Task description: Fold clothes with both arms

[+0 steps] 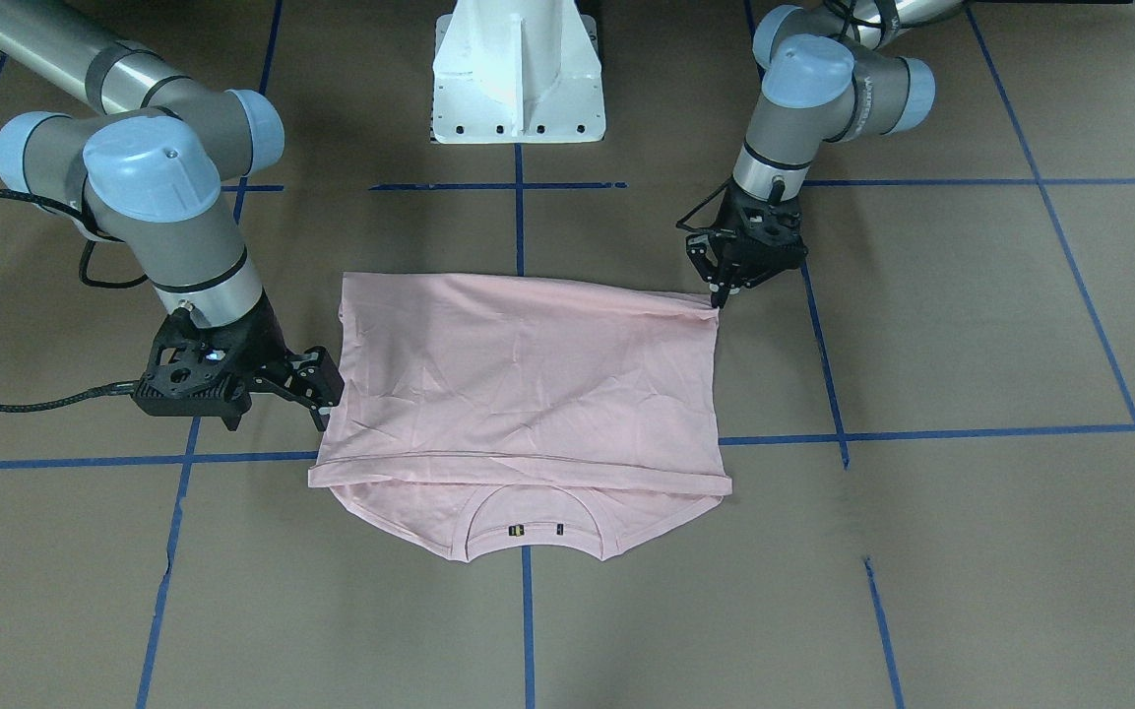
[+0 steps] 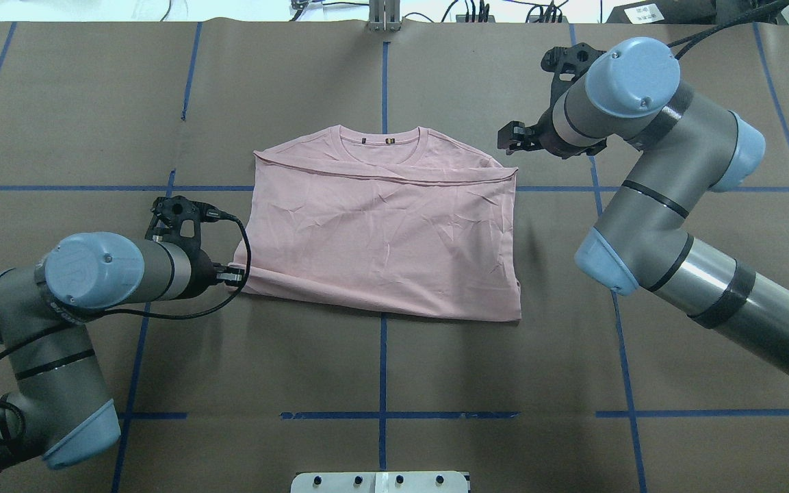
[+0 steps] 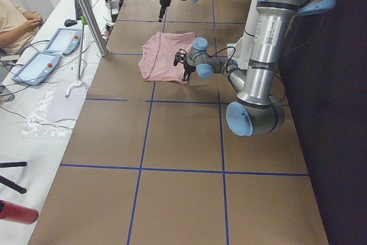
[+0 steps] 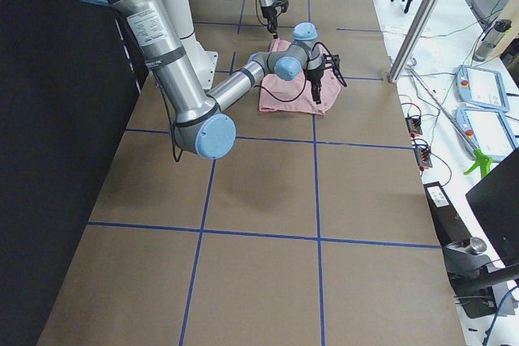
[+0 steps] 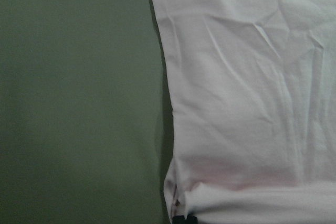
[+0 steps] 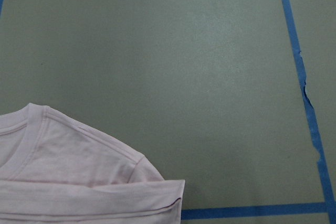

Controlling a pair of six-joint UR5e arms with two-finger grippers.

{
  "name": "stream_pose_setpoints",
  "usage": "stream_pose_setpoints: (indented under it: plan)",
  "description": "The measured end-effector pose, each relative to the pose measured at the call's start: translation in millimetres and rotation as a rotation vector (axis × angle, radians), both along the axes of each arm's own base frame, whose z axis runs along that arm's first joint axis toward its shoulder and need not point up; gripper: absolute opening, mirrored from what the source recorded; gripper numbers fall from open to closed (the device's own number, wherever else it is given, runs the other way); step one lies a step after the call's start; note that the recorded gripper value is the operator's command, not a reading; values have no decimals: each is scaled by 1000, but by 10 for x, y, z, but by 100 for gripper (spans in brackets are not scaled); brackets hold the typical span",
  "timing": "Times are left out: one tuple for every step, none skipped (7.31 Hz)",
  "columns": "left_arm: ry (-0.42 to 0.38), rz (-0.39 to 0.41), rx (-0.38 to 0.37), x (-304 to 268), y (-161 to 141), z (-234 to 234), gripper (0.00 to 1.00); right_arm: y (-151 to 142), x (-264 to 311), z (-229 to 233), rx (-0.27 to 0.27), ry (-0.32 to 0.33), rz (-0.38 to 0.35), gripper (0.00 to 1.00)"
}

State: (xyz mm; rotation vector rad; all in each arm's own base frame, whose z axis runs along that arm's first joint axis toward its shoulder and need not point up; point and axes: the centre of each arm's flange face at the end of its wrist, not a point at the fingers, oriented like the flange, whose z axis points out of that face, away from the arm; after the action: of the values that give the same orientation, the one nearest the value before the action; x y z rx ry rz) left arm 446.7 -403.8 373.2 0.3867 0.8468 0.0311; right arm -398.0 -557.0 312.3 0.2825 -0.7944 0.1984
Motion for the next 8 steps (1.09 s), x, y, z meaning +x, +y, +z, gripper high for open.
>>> stream_pose_setpoints:
  plan:
    - [-46,-17,26,-149,-278,153,0,-1,-1,9,-1,1,1,100]
    - [-90,-33,52,-297,-574,275,0,-2,-2,14,-2,2,2,100]
    - [-126,-50,72,-398,-882,354,0,-3,-2,17,-2,3,2,100]
    - [-150,-70,88,-458,-1210,439,0,-4,-3,17,-2,3,3,100]
    - [-166,-91,112,-514,-1587,559,0,-6,-4,11,-1,3,3,100]
    - [-183,-110,137,-566,-1987,673,0,-6,-9,7,-1,2,3,100]
    - [-203,-125,153,-596,-2361,705,0,-6,-10,3,-1,2,4,100]
    - [-221,-137,163,-602,-2695,658,0,-7,-8,-3,0,1,4,100]
